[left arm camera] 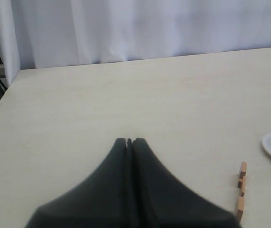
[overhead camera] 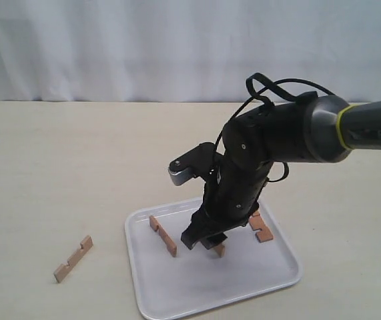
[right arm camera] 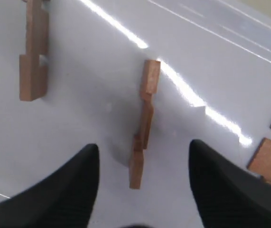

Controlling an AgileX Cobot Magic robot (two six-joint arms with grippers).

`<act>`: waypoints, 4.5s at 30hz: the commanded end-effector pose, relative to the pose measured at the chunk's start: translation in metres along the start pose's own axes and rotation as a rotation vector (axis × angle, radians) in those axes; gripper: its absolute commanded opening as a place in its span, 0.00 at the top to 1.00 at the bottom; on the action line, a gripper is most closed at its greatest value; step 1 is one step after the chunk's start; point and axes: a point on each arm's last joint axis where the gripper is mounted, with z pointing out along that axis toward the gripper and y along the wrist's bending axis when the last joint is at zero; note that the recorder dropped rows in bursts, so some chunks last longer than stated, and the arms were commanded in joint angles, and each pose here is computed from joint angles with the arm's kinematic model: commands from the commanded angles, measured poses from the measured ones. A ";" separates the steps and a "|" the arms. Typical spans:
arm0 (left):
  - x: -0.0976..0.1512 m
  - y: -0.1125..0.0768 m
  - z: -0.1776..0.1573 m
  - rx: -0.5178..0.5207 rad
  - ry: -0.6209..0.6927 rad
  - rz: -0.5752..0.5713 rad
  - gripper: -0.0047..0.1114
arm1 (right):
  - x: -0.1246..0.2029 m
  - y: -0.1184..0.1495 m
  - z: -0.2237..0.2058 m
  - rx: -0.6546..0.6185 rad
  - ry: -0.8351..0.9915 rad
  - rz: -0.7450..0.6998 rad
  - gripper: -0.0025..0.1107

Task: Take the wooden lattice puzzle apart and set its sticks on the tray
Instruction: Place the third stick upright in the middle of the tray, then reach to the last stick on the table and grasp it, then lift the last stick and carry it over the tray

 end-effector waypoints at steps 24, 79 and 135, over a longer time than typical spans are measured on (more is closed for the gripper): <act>-0.001 0.000 0.000 0.003 -0.015 -0.005 0.96 | -0.039 0.046 -0.037 -0.290 -0.254 0.007 0.38; -0.001 0.000 0.000 0.001 -0.015 0.001 0.96 | -0.094 0.152 0.049 -0.147 -0.068 0.025 0.94; -0.001 0.000 0.000 0.001 -0.015 0.001 0.96 | -0.075 0.171 -0.020 0.068 -0.089 -0.223 0.94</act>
